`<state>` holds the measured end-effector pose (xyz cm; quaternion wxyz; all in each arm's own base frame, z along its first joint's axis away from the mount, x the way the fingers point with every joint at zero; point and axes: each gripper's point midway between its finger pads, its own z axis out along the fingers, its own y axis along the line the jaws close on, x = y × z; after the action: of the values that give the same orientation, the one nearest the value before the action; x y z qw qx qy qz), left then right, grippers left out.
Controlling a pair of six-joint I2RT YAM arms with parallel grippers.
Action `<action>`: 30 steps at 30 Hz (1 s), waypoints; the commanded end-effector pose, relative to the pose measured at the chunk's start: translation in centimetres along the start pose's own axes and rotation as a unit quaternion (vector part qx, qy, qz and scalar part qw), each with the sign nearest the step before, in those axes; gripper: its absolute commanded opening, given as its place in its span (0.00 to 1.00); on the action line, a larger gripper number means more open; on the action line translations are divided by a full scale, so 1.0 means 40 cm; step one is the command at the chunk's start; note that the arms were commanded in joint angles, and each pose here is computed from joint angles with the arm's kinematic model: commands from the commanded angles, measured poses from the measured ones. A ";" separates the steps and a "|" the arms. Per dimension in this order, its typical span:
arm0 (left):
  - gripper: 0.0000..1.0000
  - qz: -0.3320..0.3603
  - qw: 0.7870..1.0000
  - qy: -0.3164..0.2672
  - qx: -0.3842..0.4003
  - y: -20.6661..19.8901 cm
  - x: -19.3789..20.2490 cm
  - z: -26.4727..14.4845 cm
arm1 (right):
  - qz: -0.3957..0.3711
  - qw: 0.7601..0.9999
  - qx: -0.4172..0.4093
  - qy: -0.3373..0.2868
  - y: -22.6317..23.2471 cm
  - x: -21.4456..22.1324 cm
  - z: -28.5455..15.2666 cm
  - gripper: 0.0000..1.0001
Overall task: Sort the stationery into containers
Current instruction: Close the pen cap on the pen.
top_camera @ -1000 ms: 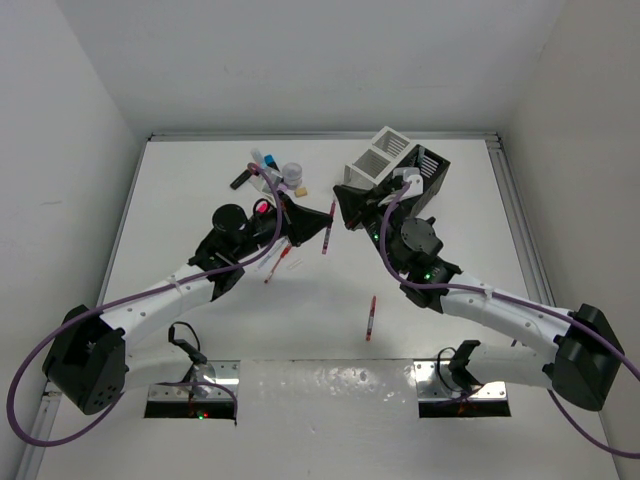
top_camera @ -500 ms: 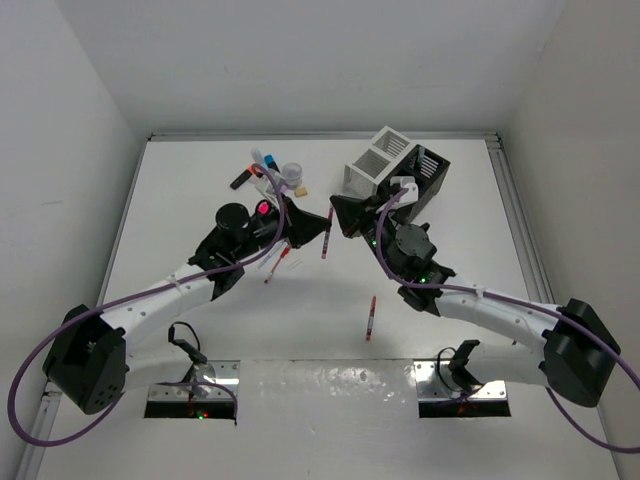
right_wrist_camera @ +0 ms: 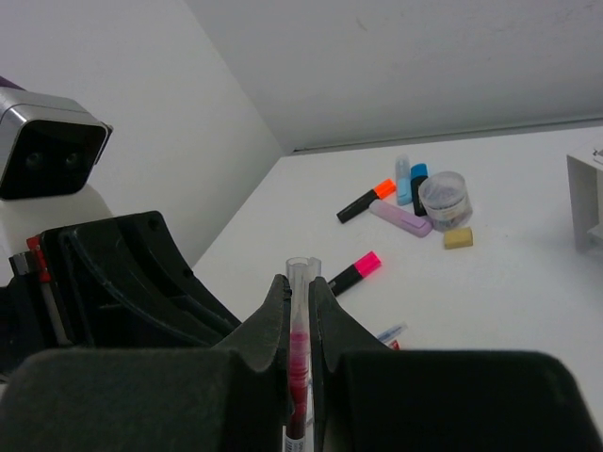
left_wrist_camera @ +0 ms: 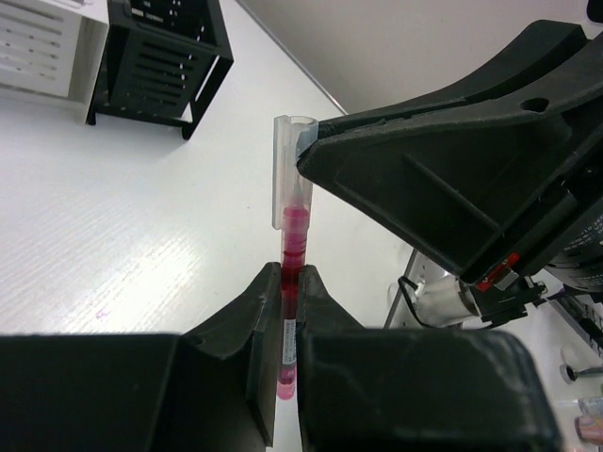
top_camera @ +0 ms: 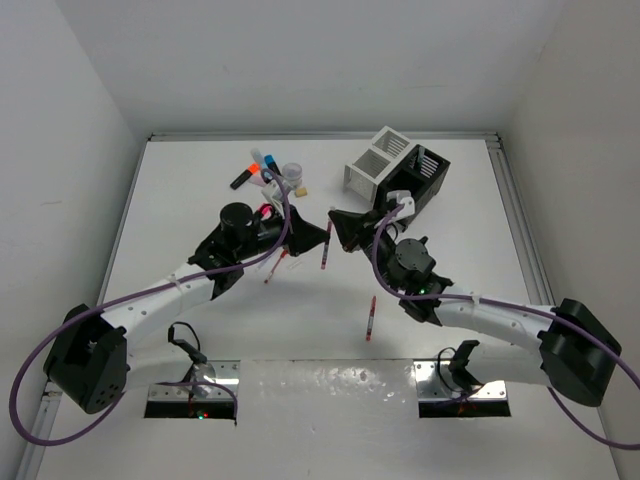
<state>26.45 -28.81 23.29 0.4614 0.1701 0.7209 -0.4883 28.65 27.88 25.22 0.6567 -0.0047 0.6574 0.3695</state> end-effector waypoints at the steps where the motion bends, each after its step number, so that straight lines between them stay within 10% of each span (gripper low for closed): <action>1: 0.00 0.079 0.985 -0.150 0.014 -0.046 -0.232 -0.014 | -0.033 0.989 -0.045 0.139 0.017 0.204 -0.070 0.00; 30: 0.00 0.141 0.981 -0.128 0.028 -0.049 -0.209 -0.021 | -0.129 0.984 -0.070 0.099 0.077 0.089 -0.006 0.05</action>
<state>27.05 -28.06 23.07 0.4871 0.2096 0.7105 -0.4625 28.85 29.34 25.85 0.6707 -0.0862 0.6627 0.3217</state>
